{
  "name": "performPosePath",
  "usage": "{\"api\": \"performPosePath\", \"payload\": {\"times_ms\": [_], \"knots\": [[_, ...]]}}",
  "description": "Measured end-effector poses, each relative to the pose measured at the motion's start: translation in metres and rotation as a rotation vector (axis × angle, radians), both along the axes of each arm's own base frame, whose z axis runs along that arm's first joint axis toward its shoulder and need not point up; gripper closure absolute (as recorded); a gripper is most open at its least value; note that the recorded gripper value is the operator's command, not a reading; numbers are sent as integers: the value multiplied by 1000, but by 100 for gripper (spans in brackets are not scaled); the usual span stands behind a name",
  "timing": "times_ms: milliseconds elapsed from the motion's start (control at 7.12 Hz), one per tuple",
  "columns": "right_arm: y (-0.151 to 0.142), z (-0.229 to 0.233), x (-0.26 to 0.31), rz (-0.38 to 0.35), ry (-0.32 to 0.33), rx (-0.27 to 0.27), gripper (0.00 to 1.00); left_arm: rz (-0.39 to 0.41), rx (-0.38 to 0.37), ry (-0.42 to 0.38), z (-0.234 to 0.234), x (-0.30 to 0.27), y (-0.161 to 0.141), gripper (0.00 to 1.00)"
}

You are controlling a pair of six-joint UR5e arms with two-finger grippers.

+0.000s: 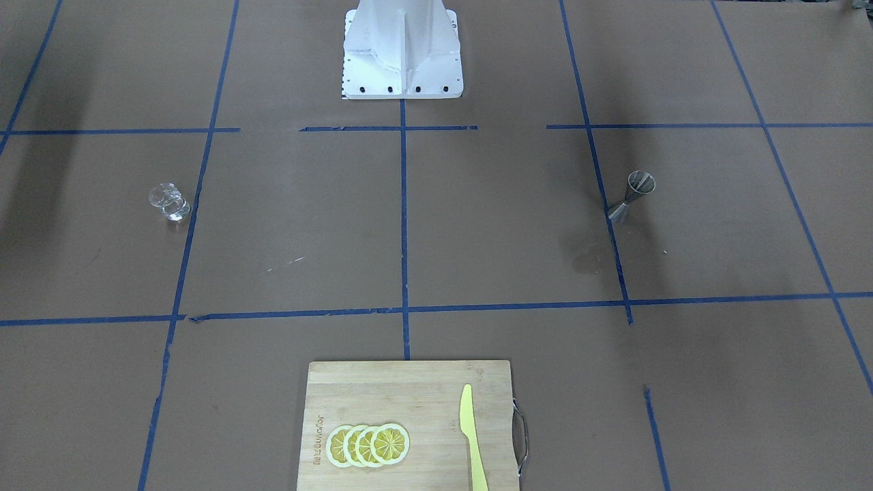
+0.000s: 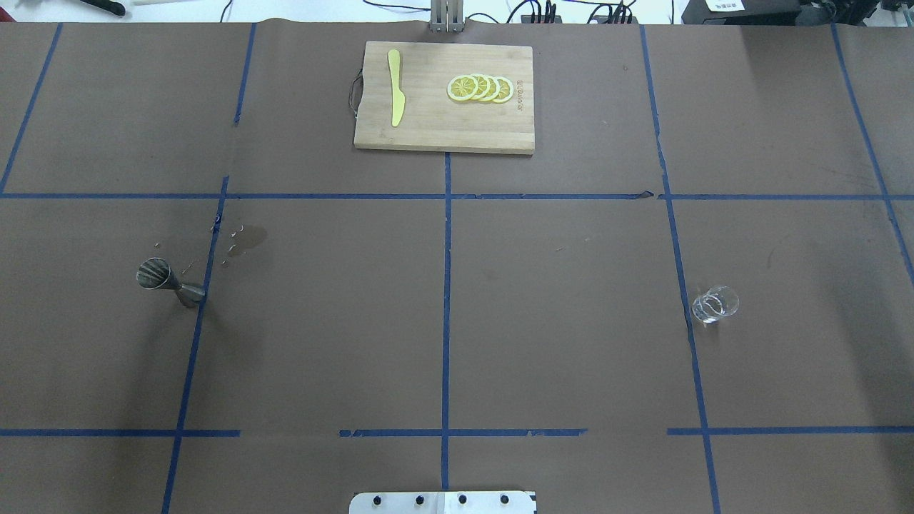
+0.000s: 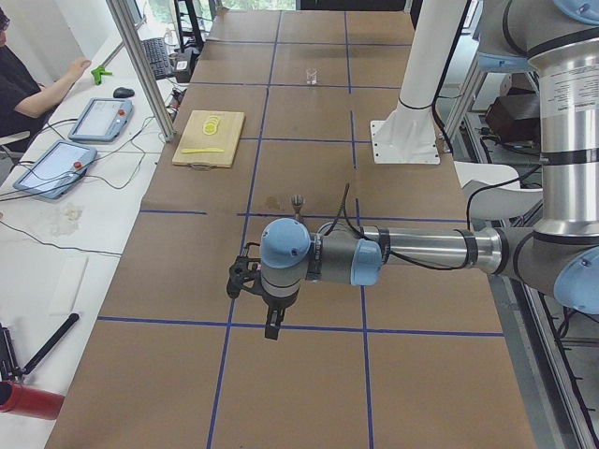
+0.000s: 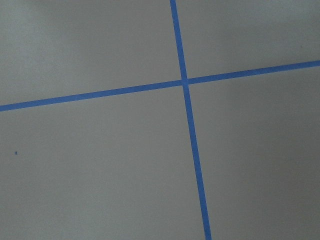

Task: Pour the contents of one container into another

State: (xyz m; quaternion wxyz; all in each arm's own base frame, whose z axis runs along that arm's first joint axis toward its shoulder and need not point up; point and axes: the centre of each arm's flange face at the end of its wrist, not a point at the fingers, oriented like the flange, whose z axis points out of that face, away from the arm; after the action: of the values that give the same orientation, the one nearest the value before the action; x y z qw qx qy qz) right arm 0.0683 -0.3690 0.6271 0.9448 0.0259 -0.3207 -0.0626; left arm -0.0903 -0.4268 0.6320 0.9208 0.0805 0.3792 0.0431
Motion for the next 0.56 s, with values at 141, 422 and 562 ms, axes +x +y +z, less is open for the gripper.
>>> {"api": "performPosePath", "payload": {"times_ms": [141, 422, 562], "knots": [[0, 0, 0, 0, 0, 0, 0, 1, 1, 0, 0, 0, 0, 0], [0, 0, 0, 3, -1, -1, 0, 1, 5, 0, -2, 0, 0, 0], [0, 1, 0, 5, -1, -5, 0, 0, 9, -1, -5, 0, -1, 0]]}}
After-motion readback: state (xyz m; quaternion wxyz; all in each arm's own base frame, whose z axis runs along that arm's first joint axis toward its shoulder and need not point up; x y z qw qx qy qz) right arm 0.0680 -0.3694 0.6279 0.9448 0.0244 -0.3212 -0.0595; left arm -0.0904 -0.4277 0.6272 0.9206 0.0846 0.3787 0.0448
